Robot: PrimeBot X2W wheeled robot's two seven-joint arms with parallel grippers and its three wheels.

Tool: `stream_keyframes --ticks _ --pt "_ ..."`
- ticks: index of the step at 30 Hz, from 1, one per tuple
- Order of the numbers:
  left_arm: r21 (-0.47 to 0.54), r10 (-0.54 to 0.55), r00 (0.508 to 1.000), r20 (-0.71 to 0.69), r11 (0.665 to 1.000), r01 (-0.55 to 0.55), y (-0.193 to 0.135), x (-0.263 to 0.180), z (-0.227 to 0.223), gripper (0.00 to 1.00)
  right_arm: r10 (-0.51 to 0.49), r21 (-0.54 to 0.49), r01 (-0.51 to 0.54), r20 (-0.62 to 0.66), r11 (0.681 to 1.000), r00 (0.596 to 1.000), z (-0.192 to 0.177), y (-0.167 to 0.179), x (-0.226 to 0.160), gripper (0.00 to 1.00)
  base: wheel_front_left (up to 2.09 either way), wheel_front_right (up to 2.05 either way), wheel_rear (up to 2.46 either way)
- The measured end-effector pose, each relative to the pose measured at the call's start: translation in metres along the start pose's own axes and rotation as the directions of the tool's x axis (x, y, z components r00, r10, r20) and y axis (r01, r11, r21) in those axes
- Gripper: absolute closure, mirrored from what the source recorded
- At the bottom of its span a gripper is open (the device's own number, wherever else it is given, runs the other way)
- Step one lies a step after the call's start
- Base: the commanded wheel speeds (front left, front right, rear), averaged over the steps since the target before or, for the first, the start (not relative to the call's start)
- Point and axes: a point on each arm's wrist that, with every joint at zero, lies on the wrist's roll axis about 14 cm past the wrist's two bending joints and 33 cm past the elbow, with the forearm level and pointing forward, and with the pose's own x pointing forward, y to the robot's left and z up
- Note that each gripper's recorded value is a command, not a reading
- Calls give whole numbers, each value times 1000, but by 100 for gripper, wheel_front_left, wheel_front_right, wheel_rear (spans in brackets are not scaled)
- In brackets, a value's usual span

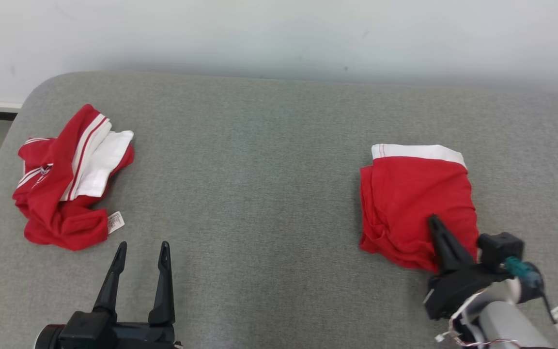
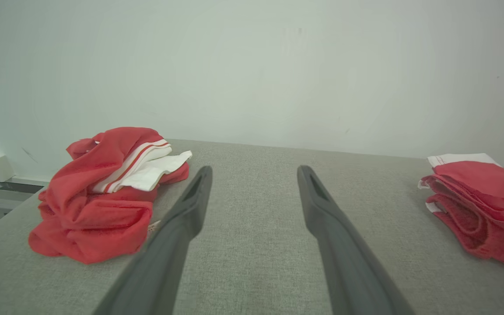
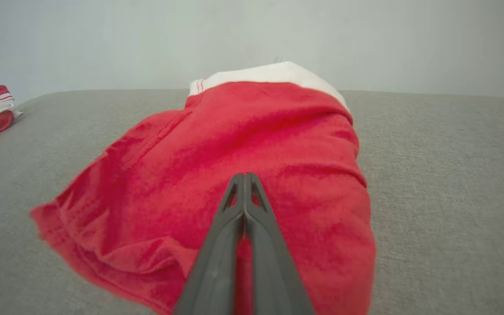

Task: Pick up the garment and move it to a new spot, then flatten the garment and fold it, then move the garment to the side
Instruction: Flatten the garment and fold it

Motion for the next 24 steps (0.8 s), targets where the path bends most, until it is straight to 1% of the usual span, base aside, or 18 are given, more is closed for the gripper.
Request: stream_keyframes --ticks 4,9,13,15,17,21,24 --pt "5 18 1000 -3 1000 -18 6 -3 0 0 71 23 -70 -29 997 997 -12 33 7 100 0 0 0" --pt "13 42 999 -8 999 -42 14 -7 -1 0 180 43 -178 -35 983 983 -16 82 15 100 0 0 0" --pt "16 46 999 -9 999 -46 15 -7 -1 0 219 54 -218 -7 974 976 -8 99 18 100 0 0 0" --pt "18 42 999 -8 999 -42 14 -6 -1 0 217 55 -217 19 975 976 0 99 18 100 0 0 0" --pt "19 35 999 -8 999 -35 12 -4 -1 0 197 53 -200 56 978 979 12 91 18 100 0 0 0" --pt "20 17 1000 -9 1000 -17 7 0 -3 0 138 37 -145 138 989 981 38 64 12 100 0 0 0" --pt "17 -7 1000 -7 1000 7 0 5 -3 0 88 15 -92 186 996 979 52 42 -1 100 0 0 0"
